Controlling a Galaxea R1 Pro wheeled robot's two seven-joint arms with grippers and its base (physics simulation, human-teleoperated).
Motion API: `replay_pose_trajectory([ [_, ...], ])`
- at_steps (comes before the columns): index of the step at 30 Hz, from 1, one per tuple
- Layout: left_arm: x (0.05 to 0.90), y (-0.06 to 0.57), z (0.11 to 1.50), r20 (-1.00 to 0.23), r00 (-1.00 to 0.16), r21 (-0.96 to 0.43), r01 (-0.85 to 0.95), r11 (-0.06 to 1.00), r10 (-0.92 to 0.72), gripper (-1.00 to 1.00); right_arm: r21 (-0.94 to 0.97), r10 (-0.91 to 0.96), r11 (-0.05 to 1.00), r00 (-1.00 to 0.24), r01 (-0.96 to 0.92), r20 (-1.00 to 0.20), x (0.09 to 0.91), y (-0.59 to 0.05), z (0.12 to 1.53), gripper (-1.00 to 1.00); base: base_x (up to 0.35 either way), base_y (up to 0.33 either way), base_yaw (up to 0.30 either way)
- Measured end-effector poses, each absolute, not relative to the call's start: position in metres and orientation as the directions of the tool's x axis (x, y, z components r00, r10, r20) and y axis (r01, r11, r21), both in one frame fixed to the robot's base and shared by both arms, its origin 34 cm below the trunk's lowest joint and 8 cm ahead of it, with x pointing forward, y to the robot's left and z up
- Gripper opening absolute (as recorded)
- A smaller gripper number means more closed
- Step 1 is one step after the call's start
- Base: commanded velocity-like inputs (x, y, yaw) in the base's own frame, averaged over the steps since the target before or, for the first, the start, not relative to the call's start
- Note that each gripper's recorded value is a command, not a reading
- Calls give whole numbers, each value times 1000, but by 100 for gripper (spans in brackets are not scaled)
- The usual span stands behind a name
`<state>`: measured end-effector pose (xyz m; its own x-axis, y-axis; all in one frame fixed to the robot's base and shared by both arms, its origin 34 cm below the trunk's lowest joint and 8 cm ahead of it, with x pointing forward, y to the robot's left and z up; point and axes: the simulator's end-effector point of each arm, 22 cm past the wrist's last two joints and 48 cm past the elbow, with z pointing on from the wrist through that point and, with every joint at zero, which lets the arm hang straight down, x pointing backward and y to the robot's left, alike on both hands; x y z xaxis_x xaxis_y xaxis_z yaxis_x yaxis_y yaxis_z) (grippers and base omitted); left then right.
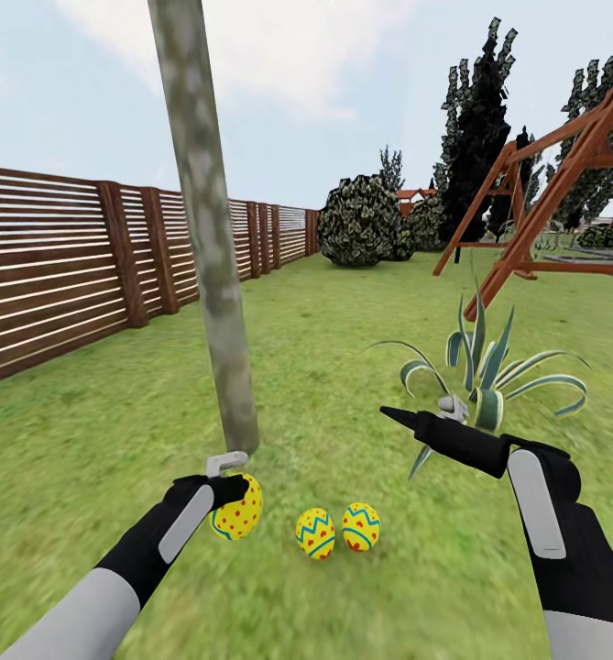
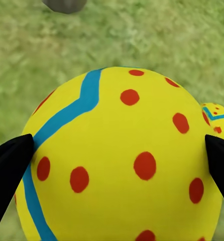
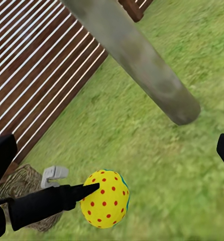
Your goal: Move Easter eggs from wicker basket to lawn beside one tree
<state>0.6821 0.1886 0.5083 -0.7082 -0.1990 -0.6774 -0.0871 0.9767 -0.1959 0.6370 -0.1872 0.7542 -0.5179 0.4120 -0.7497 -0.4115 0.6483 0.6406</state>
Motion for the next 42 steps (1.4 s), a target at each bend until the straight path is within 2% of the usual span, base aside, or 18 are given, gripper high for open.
replay_pose_trajectory([
  [18, 679, 190, 494, -682, -702, -199, -89, 976, -203, -100, 641, 413, 647, -518, -412, -749, 633, -187, 739, 100, 0, -1, 0],
  [42, 681, 179, 499, -713, -679, -186, -58, 981, -175, -100, 641, 413, 647, -517, -412, -749, 633, -187, 739, 100, 93, -3, 0],
])
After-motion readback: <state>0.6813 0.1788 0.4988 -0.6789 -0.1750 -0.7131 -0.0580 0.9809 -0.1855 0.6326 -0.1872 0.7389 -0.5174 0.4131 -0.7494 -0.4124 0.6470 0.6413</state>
